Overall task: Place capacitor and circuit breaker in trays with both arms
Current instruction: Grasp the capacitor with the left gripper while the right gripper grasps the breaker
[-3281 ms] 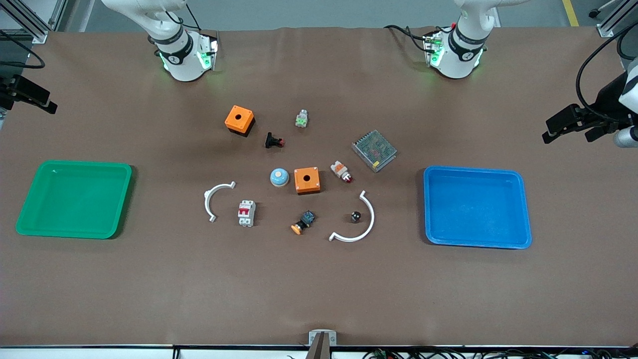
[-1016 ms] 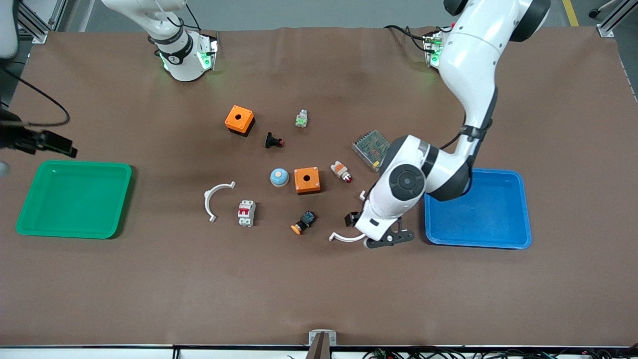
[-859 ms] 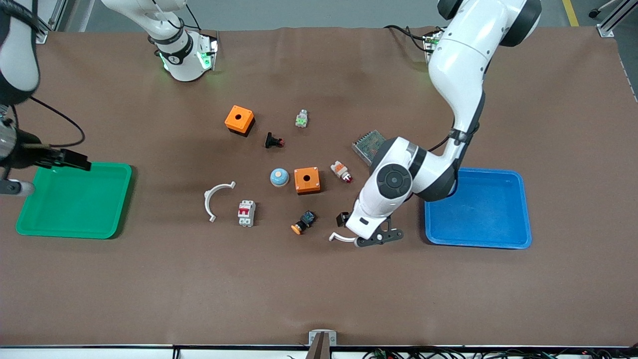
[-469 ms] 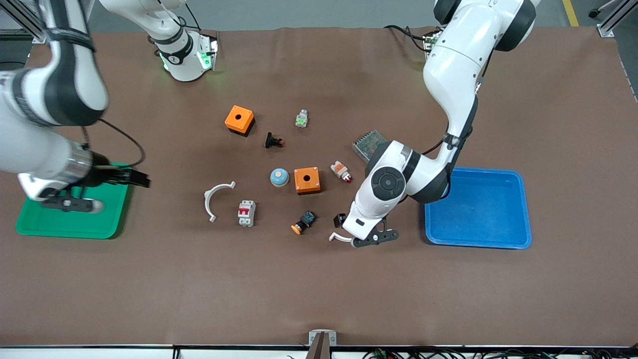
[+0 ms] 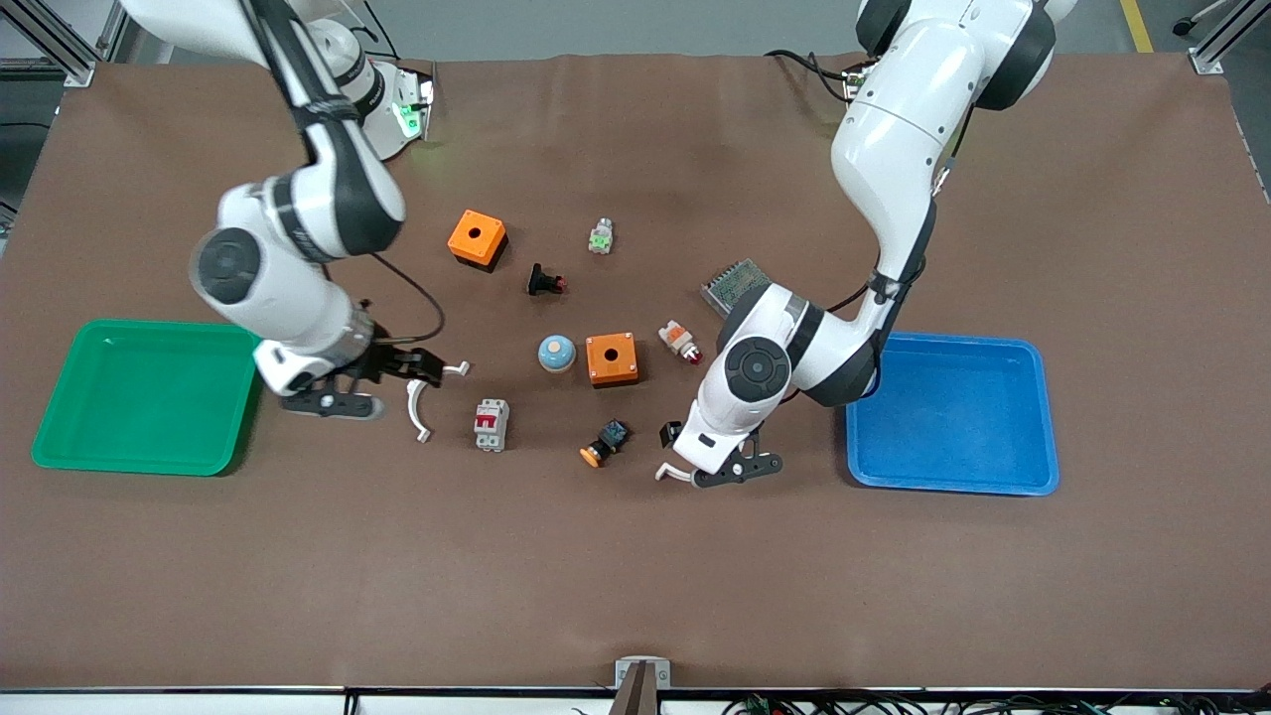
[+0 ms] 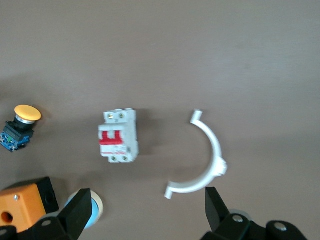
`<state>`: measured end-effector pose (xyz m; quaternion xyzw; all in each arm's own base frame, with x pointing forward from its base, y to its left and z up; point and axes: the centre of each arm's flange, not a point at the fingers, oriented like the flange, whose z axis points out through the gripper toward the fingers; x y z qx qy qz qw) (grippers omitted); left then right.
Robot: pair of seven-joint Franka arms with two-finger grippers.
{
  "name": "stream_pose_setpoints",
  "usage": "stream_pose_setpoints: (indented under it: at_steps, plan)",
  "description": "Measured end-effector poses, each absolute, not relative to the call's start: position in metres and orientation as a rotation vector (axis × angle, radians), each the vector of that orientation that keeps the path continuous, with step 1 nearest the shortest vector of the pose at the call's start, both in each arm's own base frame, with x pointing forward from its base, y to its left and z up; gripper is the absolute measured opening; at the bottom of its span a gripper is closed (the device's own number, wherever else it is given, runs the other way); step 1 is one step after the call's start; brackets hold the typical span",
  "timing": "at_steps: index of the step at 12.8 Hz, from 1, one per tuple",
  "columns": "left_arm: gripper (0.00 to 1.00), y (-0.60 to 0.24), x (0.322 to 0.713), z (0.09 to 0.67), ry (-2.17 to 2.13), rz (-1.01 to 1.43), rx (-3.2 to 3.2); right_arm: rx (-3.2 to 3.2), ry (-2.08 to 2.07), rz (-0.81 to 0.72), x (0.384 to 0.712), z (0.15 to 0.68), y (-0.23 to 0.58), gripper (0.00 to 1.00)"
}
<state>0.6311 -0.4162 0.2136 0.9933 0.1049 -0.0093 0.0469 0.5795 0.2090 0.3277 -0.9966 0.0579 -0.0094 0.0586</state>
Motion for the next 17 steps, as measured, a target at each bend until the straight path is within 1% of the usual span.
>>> stream_pose_setpoints:
  at_steps: [2,3,5,6,7,8,9,10,12,13,15,16,17]
  plan:
    - [0.79,-0.416,0.631,0.21,0.331,-0.033,3.034,-3.025,0.186,-0.059,0.578,0.29,0.233,1.0]
    - [0.78,-0.415,0.63,0.208,0.329,-0.032,3.039,-3.026,0.195,-0.073,0.577,0.274,0.243,1.0]
    - [0.65,-0.414,0.63,0.204,0.317,-0.025,3.056,-3.029,0.194,-0.101,0.577,0.245,0.256,1.0]
    - [0.63,-0.414,0.63,0.203,0.316,-0.027,3.058,-3.032,0.186,-0.108,0.578,0.234,0.262,1.0]
    - [0.58,-0.414,0.63,0.202,0.316,-0.028,3.059,-3.036,0.178,-0.111,0.58,0.224,0.266,1.0]
    - [0.58,-0.414,0.63,0.202,0.316,-0.028,3.059,-3.036,0.173,-0.121,0.583,0.216,0.27,1.0]
    - [0.5,-0.414,0.63,0.202,0.316,-0.028,3.059,-3.037,0.17,-0.13,0.585,0.208,0.272,1.0]
    - [0.5,-0.414,0.63,0.202,0.316,-0.027,3.059,-3.039,0.167,-0.133,0.587,0.201,0.274,0.98]
    - [0.35,-0.414,0.63,0.202,0.316,-0.027,3.059,-3.042,0.159,-0.133,0.59,0.193,0.279,0.96]
    - [0.33,-0.414,0.63,0.202,0.316,-0.026,3.059,-3.042,0.158,-0.133,0.591,0.191,0.28,0.9]
    - [0.33,-0.414,0.631,0.204,0.318,-0.025,3.059,-3.045,0.161,-0.133,0.593,0.19,0.278,0.65]
    - [0.33,-0.413,0.632,0.209,0.323,-0.036,3.064,-3.047,0.164,-0.129,0.594,0.19,0.277,0.52]
    - [0.33,-0.41,0.633,0.221,0.333,-0.053,3.071,-3.052,0.169,-0.122,0.594,0.19,0.275,0.4]
